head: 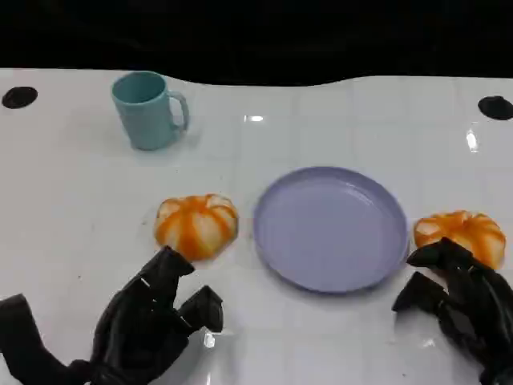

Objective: Grasp the bread from the table and place it into the plate.

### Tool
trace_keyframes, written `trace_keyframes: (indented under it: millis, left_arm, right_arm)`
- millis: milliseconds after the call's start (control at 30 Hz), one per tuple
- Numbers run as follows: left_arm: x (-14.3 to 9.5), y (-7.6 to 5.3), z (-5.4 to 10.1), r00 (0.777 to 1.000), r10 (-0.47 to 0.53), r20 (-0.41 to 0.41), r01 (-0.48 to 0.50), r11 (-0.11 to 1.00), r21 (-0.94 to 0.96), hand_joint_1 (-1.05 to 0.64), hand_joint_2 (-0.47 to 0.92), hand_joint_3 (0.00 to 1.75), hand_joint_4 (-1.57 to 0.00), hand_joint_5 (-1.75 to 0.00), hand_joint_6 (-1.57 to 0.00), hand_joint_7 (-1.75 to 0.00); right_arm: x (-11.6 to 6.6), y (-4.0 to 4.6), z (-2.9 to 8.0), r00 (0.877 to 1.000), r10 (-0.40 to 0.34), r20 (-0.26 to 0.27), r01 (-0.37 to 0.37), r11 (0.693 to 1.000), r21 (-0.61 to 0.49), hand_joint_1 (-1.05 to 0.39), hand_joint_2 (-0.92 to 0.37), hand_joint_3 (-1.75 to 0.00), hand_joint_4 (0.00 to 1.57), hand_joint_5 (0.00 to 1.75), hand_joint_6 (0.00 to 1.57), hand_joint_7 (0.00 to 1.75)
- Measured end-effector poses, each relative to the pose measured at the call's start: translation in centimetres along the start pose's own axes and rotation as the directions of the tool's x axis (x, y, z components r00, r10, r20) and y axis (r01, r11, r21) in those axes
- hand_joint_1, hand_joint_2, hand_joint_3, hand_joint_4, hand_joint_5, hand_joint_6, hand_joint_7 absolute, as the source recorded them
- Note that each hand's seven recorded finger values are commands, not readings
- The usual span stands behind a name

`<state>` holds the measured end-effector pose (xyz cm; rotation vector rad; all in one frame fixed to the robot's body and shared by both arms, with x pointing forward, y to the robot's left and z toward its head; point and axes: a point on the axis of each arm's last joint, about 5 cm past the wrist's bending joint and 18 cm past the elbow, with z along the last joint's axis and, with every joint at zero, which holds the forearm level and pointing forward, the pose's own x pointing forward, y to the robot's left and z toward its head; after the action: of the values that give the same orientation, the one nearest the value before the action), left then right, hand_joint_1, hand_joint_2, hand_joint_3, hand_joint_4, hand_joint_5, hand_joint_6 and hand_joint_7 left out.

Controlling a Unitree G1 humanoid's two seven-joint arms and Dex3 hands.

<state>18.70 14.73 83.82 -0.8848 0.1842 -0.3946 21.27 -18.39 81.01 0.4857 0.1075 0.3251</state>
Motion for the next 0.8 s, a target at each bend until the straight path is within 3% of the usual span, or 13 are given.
trace_keyframes:
  millis: [467, 800]
  left_arm:
    - [-0.07, 0.12, 0.02, 1.000, -0.013, -0.004, 0.013, 1.000, 0.001, -0.57, 0.92, 0.27, -0.86, -1.75, -0.65, -1.75]
    - [-0.03, 0.12, 0.06, 0.999, -0.037, -0.004, 0.037, 0.999, 0.005, -0.56, 0.92, 0.34, -0.84, -1.75, -0.62, -1.75]
  right_arm:
    - [-0.23, -0.04, 0.00, 1.000, 0.001, 0.005, 0.000, 1.000, -0.023, -0.54, -0.92, -0.23, 0.68, 1.54, 0.64, 1.20]
    - [-0.10, -0.03, 0.20, 1.000, -0.006, -0.011, 0.006, 1.000, 0.010, -0.55, -0.92, -0.15, 0.64, 1.56, 0.65, 1.17]
